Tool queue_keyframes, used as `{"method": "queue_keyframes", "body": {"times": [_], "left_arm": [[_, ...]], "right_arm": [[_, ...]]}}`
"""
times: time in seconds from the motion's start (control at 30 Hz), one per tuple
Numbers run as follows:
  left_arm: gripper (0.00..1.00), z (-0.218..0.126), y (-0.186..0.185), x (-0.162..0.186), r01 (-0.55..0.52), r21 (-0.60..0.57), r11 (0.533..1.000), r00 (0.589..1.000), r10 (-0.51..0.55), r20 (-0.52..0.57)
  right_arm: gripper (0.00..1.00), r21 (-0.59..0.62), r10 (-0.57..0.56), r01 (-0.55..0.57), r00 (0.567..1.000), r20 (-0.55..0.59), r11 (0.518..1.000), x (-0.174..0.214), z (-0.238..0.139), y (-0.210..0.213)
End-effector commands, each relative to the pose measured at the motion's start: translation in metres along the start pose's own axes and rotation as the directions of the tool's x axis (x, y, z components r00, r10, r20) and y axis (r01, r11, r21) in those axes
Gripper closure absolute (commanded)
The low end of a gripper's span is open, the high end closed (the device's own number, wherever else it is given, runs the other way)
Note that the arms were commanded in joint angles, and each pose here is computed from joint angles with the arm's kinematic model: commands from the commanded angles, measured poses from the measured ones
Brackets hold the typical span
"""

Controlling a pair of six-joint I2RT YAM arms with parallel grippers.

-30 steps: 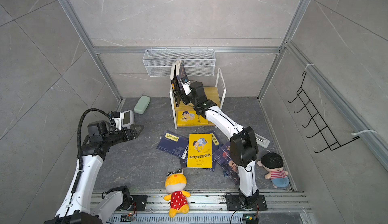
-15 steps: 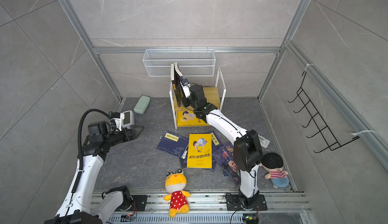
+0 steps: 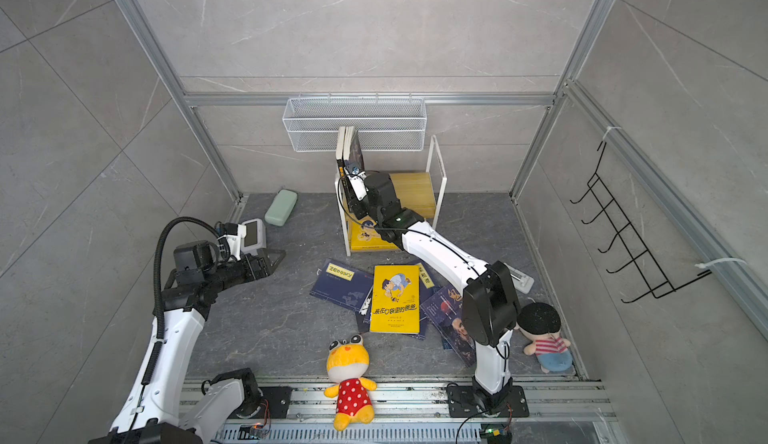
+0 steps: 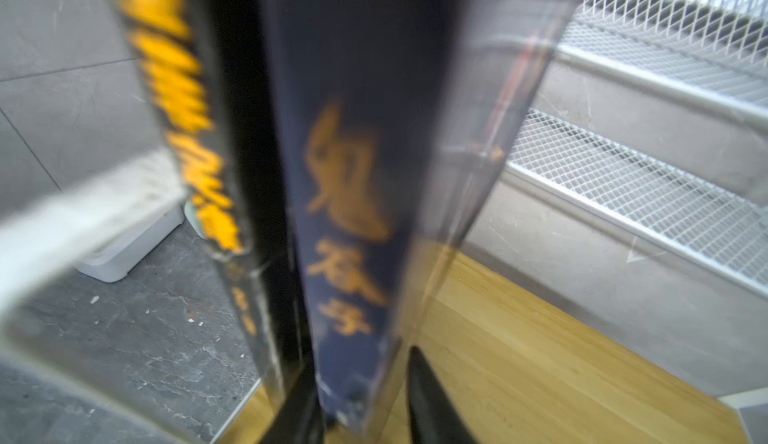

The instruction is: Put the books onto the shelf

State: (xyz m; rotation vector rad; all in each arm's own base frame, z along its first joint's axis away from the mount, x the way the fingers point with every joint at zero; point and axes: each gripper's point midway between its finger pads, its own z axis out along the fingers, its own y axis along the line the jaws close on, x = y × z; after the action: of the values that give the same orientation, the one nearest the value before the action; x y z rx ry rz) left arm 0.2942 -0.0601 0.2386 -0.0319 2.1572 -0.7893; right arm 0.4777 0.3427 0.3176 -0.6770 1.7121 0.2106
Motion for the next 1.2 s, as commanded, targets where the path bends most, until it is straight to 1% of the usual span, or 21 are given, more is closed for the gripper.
{"method": "queue_keyframes", "body": {"times": [0.0,0.13,0.23,0.33,0.37,0.43,0.53,0.77,0.9,1.03,1.17], "left_arm": [[0.0,-0.003,-0.011,-0.007,-0.028,0.043,0.999,0.999,0.026,0.029],[0.0,-0.003,-0.011,-0.008,-0.026,0.041,0.999,0.999,0.024,0.029],[0.0,-0.002,-0.01,-0.007,-0.026,0.043,0.999,0.999,0.025,0.028],[0.0,-0.002,-0.01,-0.008,-0.021,0.042,0.999,0.999,0.02,0.026],[0.0,-0.002,-0.01,-0.009,-0.022,0.042,0.999,0.999,0.021,0.028],[0.0,-0.002,-0.01,-0.008,-0.024,0.043,0.999,0.999,0.023,0.031],[0.0,-0.003,-0.01,-0.008,-0.023,0.041,0.999,0.999,0.022,0.028],[0.0,-0.003,-0.01,-0.007,-0.026,0.04,0.999,0.999,0.025,0.028],[0.0,-0.003,-0.009,-0.007,-0.028,0.039,0.999,0.999,0.027,0.032],[0.0,-0.003,-0.009,-0.007,-0.029,0.036,0.999,0.999,0.028,0.032],[0.0,-0.003,-0.008,-0.006,-0.025,0.038,0.999,0.999,0.024,0.033]], "right_arm": [[0.57,-0.017,-0.029,0.03,0.998,0.052,0.999,-0.027,-0.029,0.003],[0.52,-0.031,-0.026,0.027,0.999,0.047,0.999,-0.021,-0.041,0.005],[0.43,-0.045,-0.025,0.026,0.999,0.039,0.999,-0.013,-0.045,0.008],[0.3,-0.047,-0.021,0.022,0.999,0.024,0.999,-0.005,-0.042,0.01],[0.28,-0.05,-0.02,0.021,1.0,0.022,0.999,-0.002,-0.039,0.011],[0.27,-0.057,-0.024,0.025,1.0,0.015,0.998,0.003,-0.033,0.014],[0.26,-0.072,-0.013,0.014,1.0,0.022,0.997,-0.001,-0.029,0.016],[0.26,-0.123,-0.045,0.054,0.996,0.076,0.991,-0.029,-0.028,0.022],[0.27,-0.147,-0.084,0.098,0.991,0.1,0.984,-0.044,-0.029,0.02],[0.26,-0.142,-0.082,0.099,0.989,0.119,0.985,-0.057,-0.035,0.012],[0.23,-0.142,-0.061,0.079,0.99,0.129,0.987,-0.065,-0.034,0.009]]}}
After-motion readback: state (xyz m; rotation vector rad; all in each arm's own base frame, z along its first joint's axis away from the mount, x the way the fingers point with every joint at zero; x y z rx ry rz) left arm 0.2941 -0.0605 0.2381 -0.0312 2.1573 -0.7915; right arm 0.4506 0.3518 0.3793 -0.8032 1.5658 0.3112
